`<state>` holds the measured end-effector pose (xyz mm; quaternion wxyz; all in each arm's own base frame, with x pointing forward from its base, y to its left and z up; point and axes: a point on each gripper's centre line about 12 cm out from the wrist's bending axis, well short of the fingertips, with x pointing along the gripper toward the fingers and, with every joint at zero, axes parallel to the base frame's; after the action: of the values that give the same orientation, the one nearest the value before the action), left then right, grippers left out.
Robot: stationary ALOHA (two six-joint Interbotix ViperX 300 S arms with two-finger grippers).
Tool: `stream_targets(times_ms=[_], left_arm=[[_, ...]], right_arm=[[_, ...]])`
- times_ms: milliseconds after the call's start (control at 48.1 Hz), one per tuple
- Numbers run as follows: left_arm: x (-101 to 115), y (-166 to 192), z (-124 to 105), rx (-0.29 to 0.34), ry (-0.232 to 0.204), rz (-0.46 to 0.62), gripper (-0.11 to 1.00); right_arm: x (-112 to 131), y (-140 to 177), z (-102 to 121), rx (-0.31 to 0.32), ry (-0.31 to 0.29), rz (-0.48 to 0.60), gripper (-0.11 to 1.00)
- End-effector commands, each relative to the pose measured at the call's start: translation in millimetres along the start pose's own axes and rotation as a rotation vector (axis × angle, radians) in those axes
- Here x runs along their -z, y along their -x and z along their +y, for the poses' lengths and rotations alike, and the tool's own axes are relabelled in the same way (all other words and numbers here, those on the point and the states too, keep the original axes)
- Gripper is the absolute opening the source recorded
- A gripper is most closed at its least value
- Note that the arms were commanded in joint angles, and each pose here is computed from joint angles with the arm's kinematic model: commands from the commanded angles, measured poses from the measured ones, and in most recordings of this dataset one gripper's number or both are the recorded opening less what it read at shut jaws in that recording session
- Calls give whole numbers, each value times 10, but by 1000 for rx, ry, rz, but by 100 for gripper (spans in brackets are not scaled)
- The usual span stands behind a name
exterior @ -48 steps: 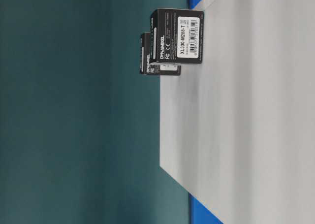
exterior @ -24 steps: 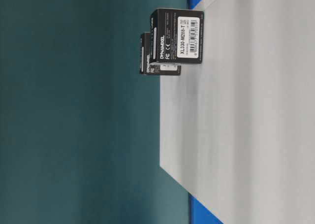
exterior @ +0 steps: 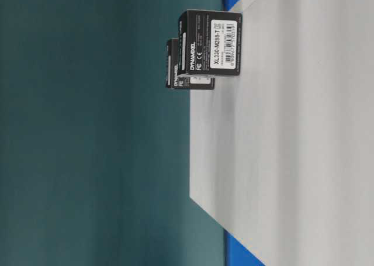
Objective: Place the box from the white plastic tray onto the white base.
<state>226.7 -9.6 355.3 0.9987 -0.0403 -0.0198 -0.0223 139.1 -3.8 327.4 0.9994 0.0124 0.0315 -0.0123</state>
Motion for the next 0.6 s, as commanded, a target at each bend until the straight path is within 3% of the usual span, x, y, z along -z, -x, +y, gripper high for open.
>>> stream_targets(times_ms=[0,583], left_arm=[[-70,-19,1,0,-5,-35,-7],[-93,-14,-12,8,9,-58,-7]], right_arm=[[-39,20,3,-1,5,-14,98],[17,9,0,0,12,3,98]])
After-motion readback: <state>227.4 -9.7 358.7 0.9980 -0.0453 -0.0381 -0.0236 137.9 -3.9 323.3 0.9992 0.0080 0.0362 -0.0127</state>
